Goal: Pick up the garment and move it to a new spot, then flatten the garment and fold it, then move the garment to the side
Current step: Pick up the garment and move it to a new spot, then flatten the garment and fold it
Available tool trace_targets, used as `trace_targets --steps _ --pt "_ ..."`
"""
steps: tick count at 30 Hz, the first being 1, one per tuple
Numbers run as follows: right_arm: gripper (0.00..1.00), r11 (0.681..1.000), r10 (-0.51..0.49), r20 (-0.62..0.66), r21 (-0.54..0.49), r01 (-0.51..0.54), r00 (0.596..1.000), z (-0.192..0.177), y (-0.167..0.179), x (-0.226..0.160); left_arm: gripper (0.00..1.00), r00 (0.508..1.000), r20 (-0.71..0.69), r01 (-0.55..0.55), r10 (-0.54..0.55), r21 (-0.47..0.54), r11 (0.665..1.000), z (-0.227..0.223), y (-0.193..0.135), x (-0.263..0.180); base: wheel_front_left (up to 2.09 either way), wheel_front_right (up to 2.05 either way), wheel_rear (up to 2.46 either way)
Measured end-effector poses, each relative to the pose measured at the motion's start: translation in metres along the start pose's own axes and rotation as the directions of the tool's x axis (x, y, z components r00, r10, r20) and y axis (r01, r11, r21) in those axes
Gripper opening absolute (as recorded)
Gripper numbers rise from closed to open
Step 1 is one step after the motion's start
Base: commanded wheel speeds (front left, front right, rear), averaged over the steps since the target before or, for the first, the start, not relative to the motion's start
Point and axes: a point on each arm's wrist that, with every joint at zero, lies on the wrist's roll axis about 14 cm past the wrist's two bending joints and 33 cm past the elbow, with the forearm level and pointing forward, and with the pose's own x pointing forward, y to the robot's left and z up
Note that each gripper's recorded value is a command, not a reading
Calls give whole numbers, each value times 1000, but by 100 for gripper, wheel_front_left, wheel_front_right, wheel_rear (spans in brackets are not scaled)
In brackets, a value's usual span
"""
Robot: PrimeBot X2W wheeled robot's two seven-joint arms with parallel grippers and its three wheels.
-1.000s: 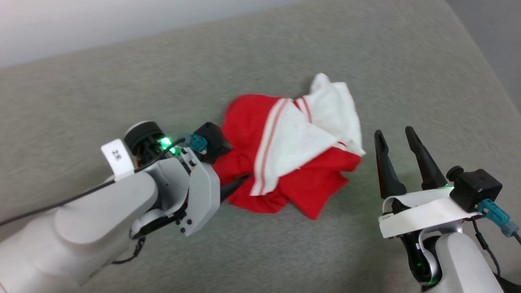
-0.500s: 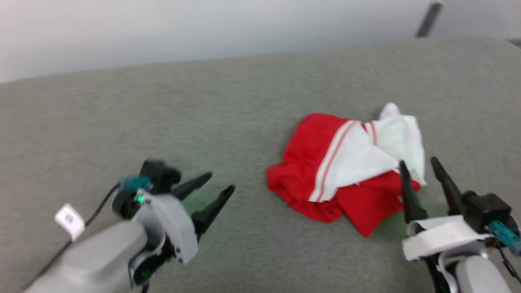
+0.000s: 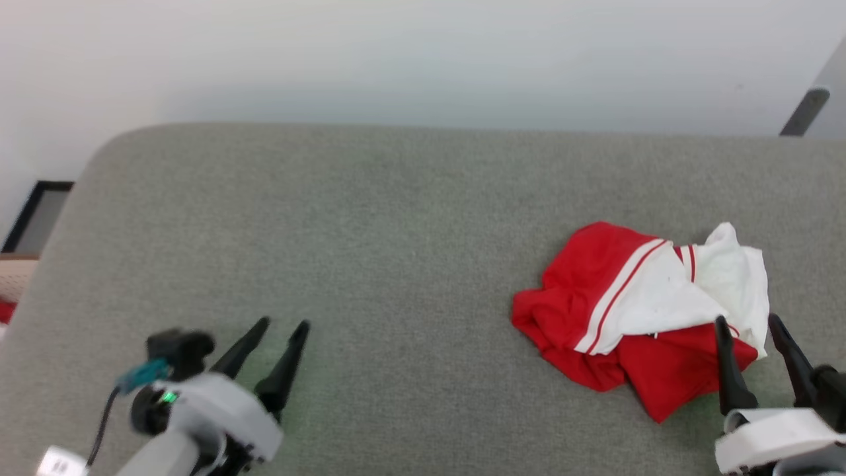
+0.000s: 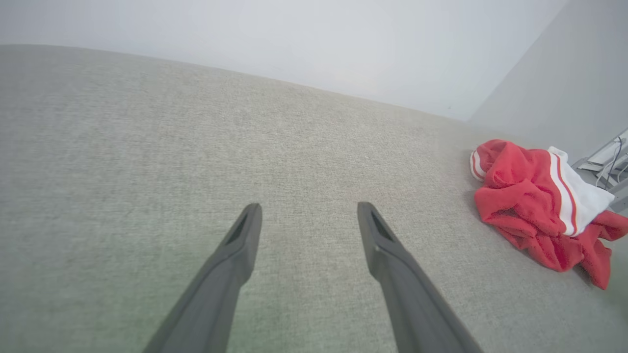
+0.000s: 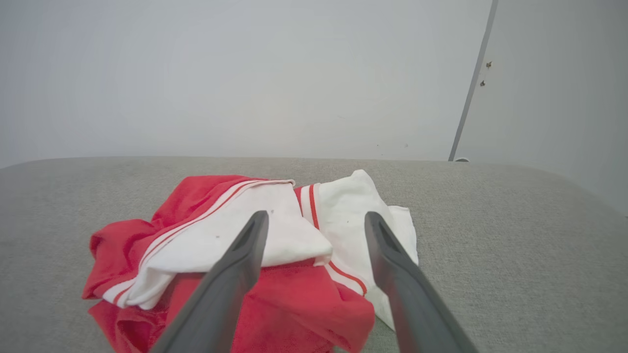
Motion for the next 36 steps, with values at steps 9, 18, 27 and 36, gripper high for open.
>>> trace_targets --steps 9,18,27,36 --pt "100 999 -43 58 6 42 997 21 -12 -17 100 980 166 -135 113 131 982 28 24 -44 0 0 0" --pt "100 996 -87 117 20 85 989 40 -23 -33 100 954 271 -185 127 197 963 44 17 -63 0 0 0" --pt "100 995 -100 122 37 96 987 41 -24 -37 100 955 270 -184 125 207 961 36 9 -67 0 0 0" --pt "100 994 -98 118 50 93 988 39 -20 -38 100 952 276 -194 131 217 957 37 12 -67 0 0 0"
